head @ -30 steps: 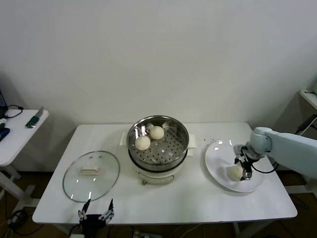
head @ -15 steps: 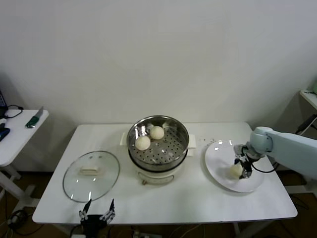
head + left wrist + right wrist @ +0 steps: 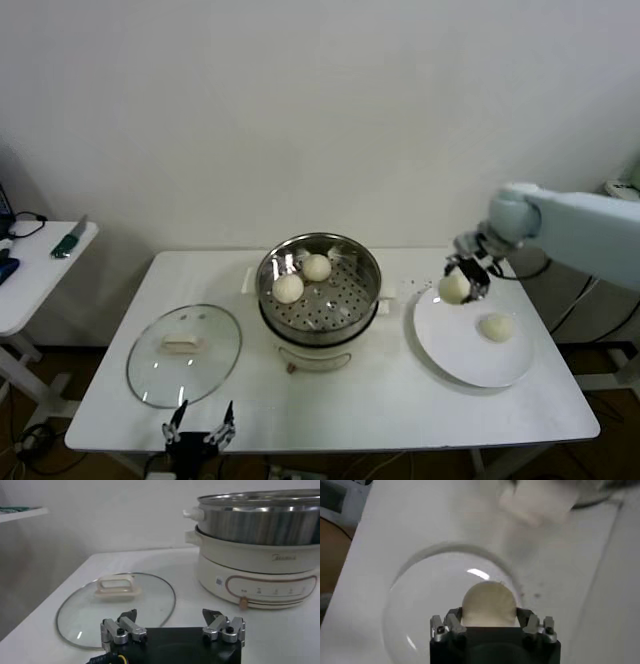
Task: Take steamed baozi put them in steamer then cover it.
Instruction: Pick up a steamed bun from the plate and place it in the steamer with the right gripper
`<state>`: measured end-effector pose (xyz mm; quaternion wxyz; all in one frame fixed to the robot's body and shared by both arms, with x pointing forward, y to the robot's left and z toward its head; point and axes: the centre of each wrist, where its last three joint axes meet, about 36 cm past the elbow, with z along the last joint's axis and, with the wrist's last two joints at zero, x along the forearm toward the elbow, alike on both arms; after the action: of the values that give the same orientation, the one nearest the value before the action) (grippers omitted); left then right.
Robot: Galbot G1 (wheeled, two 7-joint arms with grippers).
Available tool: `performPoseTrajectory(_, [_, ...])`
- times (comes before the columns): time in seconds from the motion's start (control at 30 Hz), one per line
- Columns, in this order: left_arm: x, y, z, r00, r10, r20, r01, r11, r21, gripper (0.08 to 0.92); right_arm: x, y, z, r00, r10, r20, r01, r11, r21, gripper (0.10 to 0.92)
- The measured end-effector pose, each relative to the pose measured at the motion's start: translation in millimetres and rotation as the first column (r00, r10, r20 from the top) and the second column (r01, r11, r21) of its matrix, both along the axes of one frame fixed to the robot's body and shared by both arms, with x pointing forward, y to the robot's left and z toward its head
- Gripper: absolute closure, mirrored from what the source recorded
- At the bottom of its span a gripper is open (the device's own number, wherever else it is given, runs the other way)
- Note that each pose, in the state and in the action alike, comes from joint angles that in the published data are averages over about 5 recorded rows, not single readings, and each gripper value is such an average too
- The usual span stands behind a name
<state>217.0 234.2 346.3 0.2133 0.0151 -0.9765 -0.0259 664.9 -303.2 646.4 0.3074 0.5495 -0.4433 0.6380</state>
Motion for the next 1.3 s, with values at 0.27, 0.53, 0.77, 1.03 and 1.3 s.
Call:
performPoseTrajectory(0.27, [-4,-1,0,1.0000,-0.007,-0.005,0.007,1.000,0.006,0.177,-11,98,82,0.942,0.332,0.051,-0.331,0.943,-0.022,0.315])
performPoseTrajectory(0.53, [-3,0,1,1.0000,-0.006,-0.002,0.006,1.000,0.008,0.177,-40,203,88,0.778,0.628,0.016,-0.623,0.774,-0.115,0.317])
performPoseTrajectory(0.77, [-4,4,1,1.0000,0.003,-0.004,-0.003,1.000,0.013,0.177,-54,263,52,0.650,0.759,-0.040,-0.753,0.636,-0.168,0.316])
performPoseTrajectory(1.03, [-5,6,0,0.9999,0.010,-0.006,-0.010,1.000,0.015,0.177,-51,284,4,0.597,0.800,-0.064,-0.794,0.578,-0.187,0.318])
performPoseTrajectory(1.3, [-4,6,-1,0.9999,0.011,-0.007,-0.011,1.000,0.014,0.177,-50,296,-32,0.580,0.813,-0.051,-0.807,0.565,-0.173,0.314])
